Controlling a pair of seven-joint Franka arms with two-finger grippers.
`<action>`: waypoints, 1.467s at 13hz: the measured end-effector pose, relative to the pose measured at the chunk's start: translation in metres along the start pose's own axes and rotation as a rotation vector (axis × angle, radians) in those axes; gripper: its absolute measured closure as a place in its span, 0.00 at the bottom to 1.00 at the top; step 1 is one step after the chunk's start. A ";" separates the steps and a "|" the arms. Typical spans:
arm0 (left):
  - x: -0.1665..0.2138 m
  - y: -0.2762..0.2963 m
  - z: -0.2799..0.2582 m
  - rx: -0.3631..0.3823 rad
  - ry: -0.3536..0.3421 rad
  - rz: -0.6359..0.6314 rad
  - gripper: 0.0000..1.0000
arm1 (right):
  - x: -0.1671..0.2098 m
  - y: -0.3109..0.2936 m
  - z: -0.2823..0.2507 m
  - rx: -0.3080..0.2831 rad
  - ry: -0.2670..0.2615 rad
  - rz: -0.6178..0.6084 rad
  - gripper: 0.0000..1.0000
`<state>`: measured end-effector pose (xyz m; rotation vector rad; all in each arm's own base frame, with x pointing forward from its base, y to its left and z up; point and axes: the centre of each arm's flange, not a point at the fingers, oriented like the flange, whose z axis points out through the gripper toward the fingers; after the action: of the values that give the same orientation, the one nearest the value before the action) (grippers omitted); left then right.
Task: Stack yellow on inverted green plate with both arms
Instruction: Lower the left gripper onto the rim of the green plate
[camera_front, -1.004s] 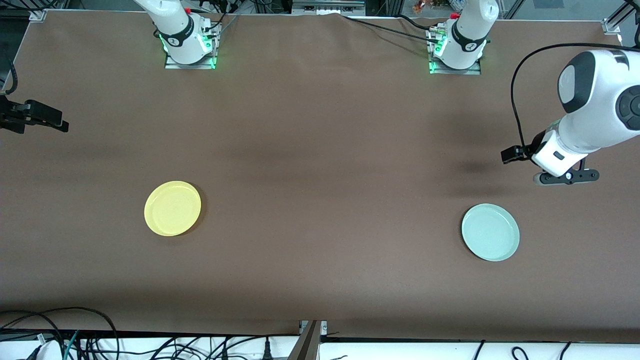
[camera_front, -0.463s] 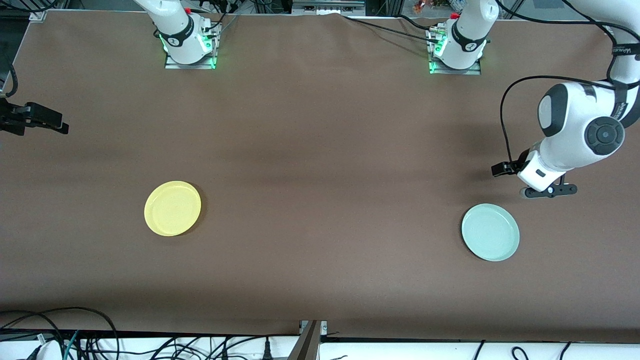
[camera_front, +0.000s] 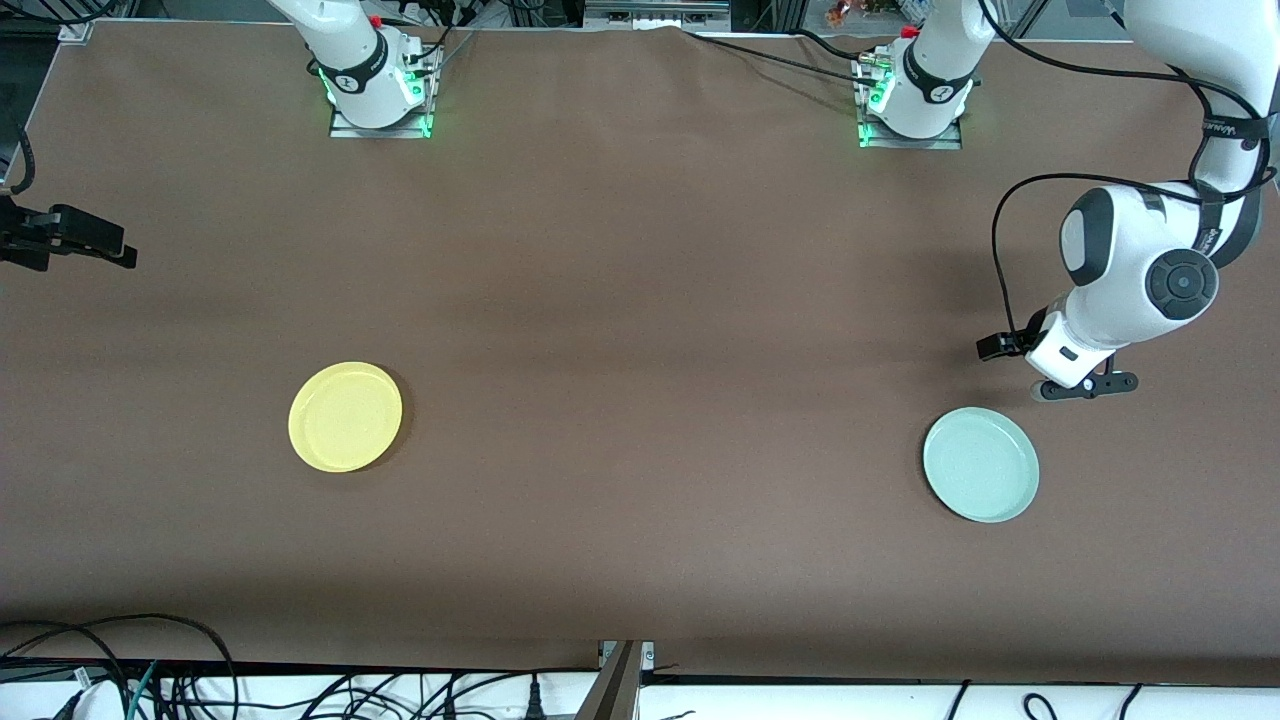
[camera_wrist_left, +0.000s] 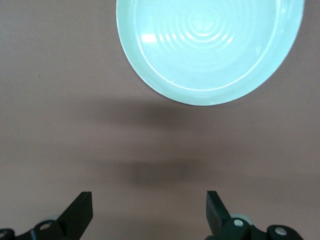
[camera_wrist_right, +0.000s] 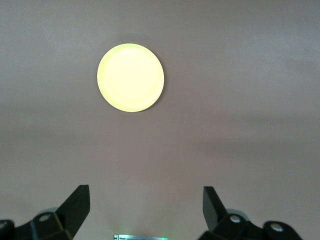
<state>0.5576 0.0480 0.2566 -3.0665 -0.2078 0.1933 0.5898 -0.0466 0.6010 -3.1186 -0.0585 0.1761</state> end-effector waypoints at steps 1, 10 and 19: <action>0.000 0.000 0.010 -0.001 0.013 0.000 0.00 | 0.000 0.000 0.000 0.000 0.000 0.000 0.00; 0.080 -0.014 0.039 0.009 0.143 0.055 0.00 | 0.000 0.000 0.000 0.000 0.001 0.001 0.00; 0.109 -0.037 0.066 -0.021 0.143 0.017 0.11 | 0.000 0.000 0.000 0.000 0.001 0.000 0.00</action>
<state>0.6516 0.1033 0.1804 -3.0872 -0.1770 -0.0274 0.5899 -0.0469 0.6013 -3.1188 -0.0579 0.1748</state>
